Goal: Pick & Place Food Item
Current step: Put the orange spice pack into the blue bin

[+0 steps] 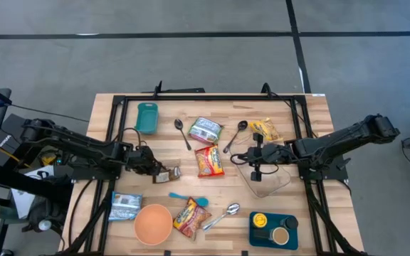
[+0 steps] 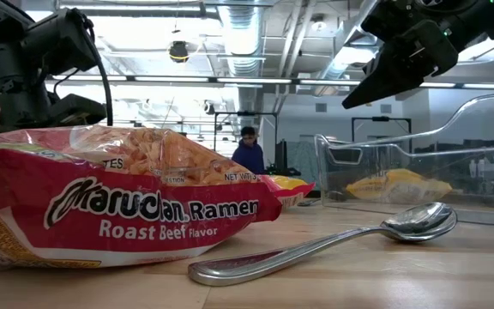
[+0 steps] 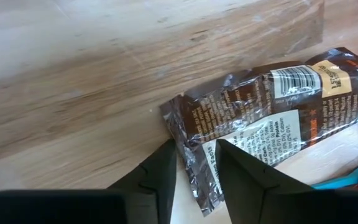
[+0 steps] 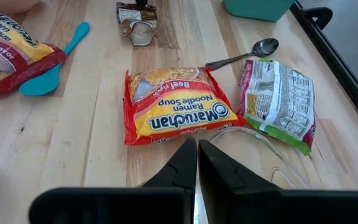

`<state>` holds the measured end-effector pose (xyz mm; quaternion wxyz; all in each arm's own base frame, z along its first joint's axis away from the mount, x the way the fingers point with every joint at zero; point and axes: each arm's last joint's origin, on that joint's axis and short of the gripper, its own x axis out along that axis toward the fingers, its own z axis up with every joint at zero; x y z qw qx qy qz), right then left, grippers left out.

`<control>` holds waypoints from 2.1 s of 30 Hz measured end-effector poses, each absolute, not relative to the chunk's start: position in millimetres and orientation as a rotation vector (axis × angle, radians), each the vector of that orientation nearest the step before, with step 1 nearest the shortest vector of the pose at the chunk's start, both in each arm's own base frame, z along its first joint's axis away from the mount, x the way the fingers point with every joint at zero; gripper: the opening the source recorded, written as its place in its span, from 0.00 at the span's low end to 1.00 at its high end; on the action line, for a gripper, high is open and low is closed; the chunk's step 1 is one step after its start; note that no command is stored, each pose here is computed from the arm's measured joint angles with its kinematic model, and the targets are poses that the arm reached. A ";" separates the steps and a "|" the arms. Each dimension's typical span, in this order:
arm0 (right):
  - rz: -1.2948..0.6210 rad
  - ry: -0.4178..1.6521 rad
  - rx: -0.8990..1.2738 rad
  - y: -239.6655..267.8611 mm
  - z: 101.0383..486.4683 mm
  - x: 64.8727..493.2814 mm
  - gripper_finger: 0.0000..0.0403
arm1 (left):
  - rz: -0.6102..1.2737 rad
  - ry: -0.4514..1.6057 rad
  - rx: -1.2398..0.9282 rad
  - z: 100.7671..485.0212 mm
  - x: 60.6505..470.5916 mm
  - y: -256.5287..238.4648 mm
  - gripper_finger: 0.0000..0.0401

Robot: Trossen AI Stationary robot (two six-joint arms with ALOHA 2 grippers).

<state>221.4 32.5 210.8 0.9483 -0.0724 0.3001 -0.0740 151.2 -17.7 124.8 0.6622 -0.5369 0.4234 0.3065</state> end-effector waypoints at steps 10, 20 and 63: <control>-0.150 0.611 -0.147 32.5 210.7 221.3 0.02 | 0.696 0.956 -1.212 124.3 151.0 -17.6 0.13; -0.151 0.612 -0.148 32.4 210.7 221.3 0.02 | 0.724 0.922 -1.189 124.2 151.3 -16.3 0.01; -0.152 0.610 -0.147 32.4 210.8 221.4 0.02 | 0.260 0.414 -0.649 166.2 192.6 -16.5 0.00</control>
